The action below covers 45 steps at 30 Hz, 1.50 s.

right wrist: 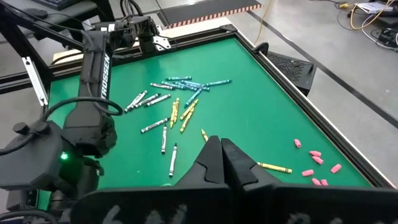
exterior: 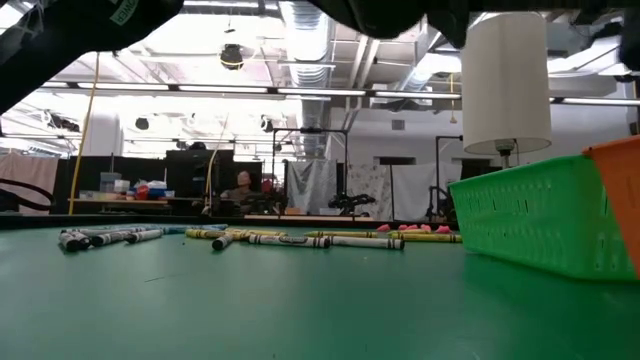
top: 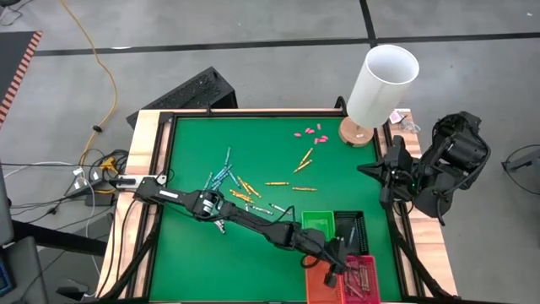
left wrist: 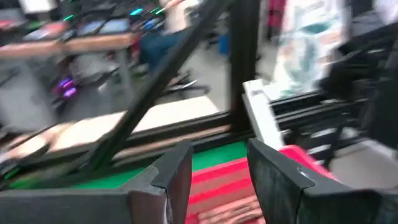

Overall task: Sort crayons
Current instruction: Put the blue crayon into the black bin

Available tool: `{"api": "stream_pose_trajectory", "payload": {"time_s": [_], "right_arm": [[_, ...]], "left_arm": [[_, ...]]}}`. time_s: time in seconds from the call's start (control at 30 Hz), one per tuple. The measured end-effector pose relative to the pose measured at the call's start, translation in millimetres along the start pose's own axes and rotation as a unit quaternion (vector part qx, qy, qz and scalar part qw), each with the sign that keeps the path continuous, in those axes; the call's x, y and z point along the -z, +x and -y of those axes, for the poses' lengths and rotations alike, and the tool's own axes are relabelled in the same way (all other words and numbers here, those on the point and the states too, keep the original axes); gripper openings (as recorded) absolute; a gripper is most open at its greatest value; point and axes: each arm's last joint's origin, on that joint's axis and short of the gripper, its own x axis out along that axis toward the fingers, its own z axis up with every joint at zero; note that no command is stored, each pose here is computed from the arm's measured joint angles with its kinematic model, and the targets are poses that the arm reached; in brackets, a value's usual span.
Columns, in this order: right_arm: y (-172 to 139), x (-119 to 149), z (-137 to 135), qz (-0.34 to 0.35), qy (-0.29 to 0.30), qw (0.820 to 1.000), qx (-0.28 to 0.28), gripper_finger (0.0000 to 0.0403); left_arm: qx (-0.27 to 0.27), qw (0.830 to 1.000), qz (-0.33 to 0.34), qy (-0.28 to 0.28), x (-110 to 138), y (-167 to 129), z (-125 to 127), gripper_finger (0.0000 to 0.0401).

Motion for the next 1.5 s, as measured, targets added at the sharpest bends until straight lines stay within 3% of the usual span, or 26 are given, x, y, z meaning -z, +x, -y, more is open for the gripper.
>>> {"api": "stream_pose_trajectory", "payload": {"time_s": [0.1,0.23,0.33,0.47,0.63,0.77,0.9,1.0,1.13,1.23,1.3,1.4,1.5], "right_arm": [[0.0,0.1,0.0,-0.002,0.0,1.0,-0.001,0.0],[-1.5,0.5,2.1,-0.015,0.003,1.0,-0.013,0.0],[-3.6,0.5,5.1,-0.019,0.003,1.0,-0.022,0.0],[-5.2,1.2,4.7,-0.02,-0.001,0.999,-0.03,0.0],[-7.3,4.9,3.6,-0.022,-0.012,0.999,-0.043,0.0],[-6.7,13.5,4.4,-0.026,-0.029,0.998,-0.049,0.0],[-3.8,25.1,5.2,-0.032,-0.037,0.998,-0.05,0.0],[-0.1,35.7,7.5,-0.037,-0.033,0.998,-0.046,0.0],[5.2,51.0,10.2,-0.046,-0.025,0.998,-0.041,0.0],[7.4,59.1,13.4,-0.055,-0.019,0.997,-0.042,0.0],[9.3,63.6,14.5,-0.059,-0.013,0.997,-0.039,0.0],[12.2,68.8,13.7,-0.061,-0.001,0.998,-0.031,0.0],[13.7,70.9,12.2,-0.057,-0.003,0.998,-0.027,0.0]], "left_arm": [[-0.096,0.993,-0.074,0.01,-12.8,-7.1,-7.6,0.0138],[-0.201,0.961,-0.178,0.066,-54.3,-31.8,-23.0,0.0128],[-0.209,0.95,-0.215,0.093,-109.3,-62.4,-33.3,0.0126],[-0.205,0.947,-0.232,0.083,-191.3,-122.8,-51.1,0.0125],[-0.227,0.933,-0.27,0.066,-231.7,-176.2,-72.0,0.0125],[-0.24,0.939,-0.239,0.058,-275.7,-222.8,-75.3,0.0125],[-0.236,0.935,-0.26,0.046,-270.0,-239.3,-72.9,0.0125],[-0.229,0.928,-0.292,0.034,-239.0,-238.8,-68.9,0.0125],[-0.224,0.943,-0.247,0.007,-221.8,-269.7,-59.6,0.0125],[-0.235,0.943,-0.238,-0.006,-193.1,-289.8,-56.5,0.0125],[-0.269,0.932,-0.244,-0.019,-168.4,-303.5,-56.6,0.0125],[-0.352,0.914,-0.192,-0.062,-157.3,-336.1,-59.1,0.0125],[-0.428,0.879,-0.188,-0.093,-129.9,-361.3,-59.9,0.0125]]}}
